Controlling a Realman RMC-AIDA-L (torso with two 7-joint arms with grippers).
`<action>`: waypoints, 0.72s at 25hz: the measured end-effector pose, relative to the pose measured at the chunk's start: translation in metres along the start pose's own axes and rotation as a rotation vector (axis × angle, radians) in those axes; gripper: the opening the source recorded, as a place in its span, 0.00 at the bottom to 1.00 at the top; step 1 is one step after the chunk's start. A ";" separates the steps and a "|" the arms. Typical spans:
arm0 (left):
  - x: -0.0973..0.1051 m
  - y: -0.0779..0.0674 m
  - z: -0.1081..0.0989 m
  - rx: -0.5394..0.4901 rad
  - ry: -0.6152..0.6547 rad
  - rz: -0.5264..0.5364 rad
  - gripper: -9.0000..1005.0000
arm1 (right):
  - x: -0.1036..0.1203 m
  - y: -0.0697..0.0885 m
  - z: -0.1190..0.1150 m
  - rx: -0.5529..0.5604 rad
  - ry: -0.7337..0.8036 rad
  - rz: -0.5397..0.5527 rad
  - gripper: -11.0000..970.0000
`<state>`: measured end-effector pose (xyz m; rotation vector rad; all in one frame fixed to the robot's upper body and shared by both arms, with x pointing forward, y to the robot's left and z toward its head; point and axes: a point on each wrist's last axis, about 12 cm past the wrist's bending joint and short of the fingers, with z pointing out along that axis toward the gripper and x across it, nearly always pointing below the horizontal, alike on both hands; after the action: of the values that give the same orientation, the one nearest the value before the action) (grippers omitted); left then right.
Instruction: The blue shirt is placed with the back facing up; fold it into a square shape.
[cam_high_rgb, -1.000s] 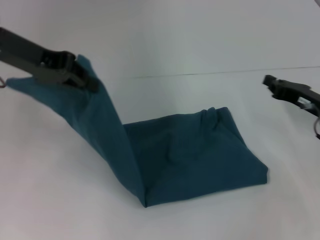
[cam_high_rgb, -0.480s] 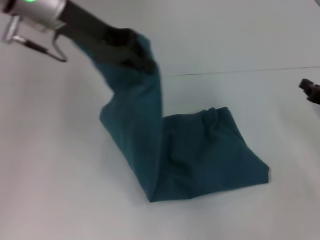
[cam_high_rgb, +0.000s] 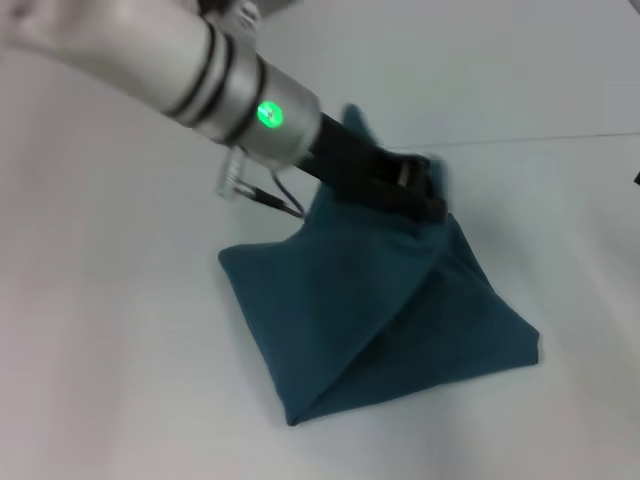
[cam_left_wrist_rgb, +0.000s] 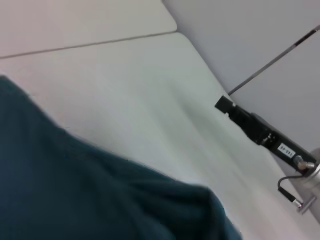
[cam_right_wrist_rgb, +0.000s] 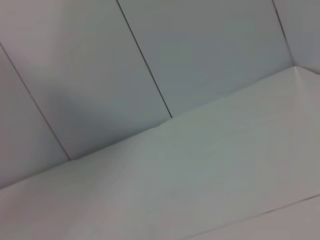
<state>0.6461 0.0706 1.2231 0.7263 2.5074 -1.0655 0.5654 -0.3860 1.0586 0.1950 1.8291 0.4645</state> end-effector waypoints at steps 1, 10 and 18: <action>0.002 0.000 0.005 0.007 -0.003 -0.003 0.10 | 0.001 -0.001 0.000 0.004 0.003 -0.001 0.01; 0.023 0.010 0.017 0.090 0.020 -0.061 0.27 | -0.002 -0.005 -0.006 0.007 -0.012 -0.002 0.01; 0.053 0.042 -0.034 0.101 -0.094 -0.049 0.61 | -0.009 0.002 -0.012 -0.089 -0.002 -0.066 0.01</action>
<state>0.6233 0.1382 1.1968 0.6300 2.4183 -1.2218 0.5566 -0.3896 1.0699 0.0734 1.8026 0.4980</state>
